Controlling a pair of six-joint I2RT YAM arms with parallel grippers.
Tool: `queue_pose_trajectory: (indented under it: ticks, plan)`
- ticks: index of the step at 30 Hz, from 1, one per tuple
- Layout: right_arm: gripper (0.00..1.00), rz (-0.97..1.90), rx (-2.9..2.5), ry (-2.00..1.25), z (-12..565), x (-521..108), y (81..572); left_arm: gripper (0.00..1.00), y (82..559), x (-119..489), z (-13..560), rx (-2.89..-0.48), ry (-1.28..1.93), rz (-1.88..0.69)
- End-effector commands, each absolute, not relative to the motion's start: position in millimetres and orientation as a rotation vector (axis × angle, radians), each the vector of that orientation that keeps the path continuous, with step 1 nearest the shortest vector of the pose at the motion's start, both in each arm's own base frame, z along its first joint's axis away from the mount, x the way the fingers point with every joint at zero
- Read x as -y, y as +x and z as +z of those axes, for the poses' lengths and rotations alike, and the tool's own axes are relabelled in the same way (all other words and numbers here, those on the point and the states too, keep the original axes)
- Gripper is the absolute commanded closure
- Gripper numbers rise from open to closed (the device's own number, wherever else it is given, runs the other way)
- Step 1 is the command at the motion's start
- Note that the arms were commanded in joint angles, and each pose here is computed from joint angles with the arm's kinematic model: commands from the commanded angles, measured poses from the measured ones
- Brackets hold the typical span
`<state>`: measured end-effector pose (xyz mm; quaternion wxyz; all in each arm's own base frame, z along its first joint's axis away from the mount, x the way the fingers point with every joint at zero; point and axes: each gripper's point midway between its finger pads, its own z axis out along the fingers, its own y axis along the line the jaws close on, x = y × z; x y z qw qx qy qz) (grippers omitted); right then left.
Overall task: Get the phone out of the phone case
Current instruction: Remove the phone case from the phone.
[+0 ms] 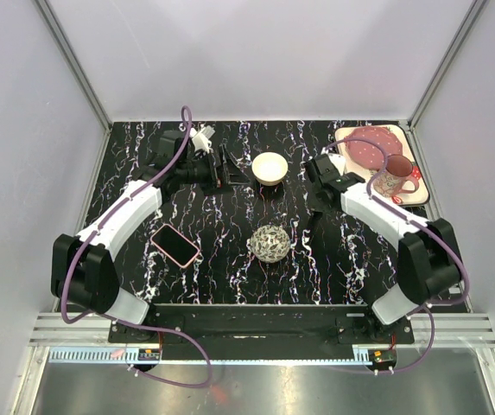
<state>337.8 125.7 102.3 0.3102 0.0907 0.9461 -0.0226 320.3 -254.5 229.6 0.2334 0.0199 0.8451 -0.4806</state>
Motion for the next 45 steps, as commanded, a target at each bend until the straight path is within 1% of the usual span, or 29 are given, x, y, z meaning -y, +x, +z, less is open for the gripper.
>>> queue_pose_trajectory:
  ticks: [1, 2, 4, 5, 6, 8, 13, 19, 23, 33, 35, 38, 45]
  plan:
    - [0.99, -0.159, -2.41, 0.228, 100.4, -122.4, 364.4, 0.06, 327.5, 252.2, 252.4, -2.247, 0.093, -1.259]
    - [0.99, -0.173, -2.414, 0.217, 97.2, -121.7, 365.3, 0.06, 327.4, 252.2, 251.8, -2.249, 0.091, -1.259]
    - [0.94, -0.189, -2.441, 0.204, 85.2, -122.1, 365.4, 0.06, 327.6, 252.4, 249.1, -2.254, 0.092, -1.259]
    - [0.91, -0.167, -2.45, 0.196, 81.9, -126.6, 366.2, 0.07, 327.6, 252.6, 247.8, -2.258, 0.093, -1.259]
    - [0.84, -0.163, -2.459, 0.192, 77.7, -127.7, 365.6, 0.07, 327.2, 252.6, 245.3, -2.266, 0.091, -1.26]
    - [0.83, -0.149, -2.479, 0.191, 68.2, -131.3, 365.3, 0.07, 327.3, 253.2, 245.2, -2.266, 0.094, -1.265]
    - [0.82, -0.179, -2.536, 0.212, 40.1, -127.9, 356.4, 0.06, 326.4, 253.0, 243.9, -2.268, 0.099, -1.264]
    - [0.81, -0.105, -2.59, 0.29, 7.9, -123.6, 346.8, 0.06, 323.8, 252.6, 239.3, -2.28, 0.098, -1.267]
    - [0.81, -0.114, -2.616, 0.321, -8.8, -114.0, 340.9, 0.06, 322.9, 253.3, 240.5, -2.273, 0.105, -1.277]
    - [0.78, -0.113, -2.63, 0.312, -10.5, -112.8, 346.3, 0.06, 318.3, 257.1, 244.1, -2.259, 0.111, -1.307]
    - [0.78, -0.075, -2.636, 0.317, -9.4, -118.8, 348.2, 0.06, 317.7, 257.5, 244.3, -2.258, 0.113, -1.308]
    - [0.79, 0.0, -2.651, 0.353, -12.6, -129.5, 347.6, 0.06, 316.6, 258.1, 246.0, -2.256, 0.114, -1.312]
    - [0.8, 0.051, -2.686, 0.523, -34.7, -135.6, 333.1, 0.06, 314.1, 259.3, 246.2, -2.255, 0.124, -1.317]
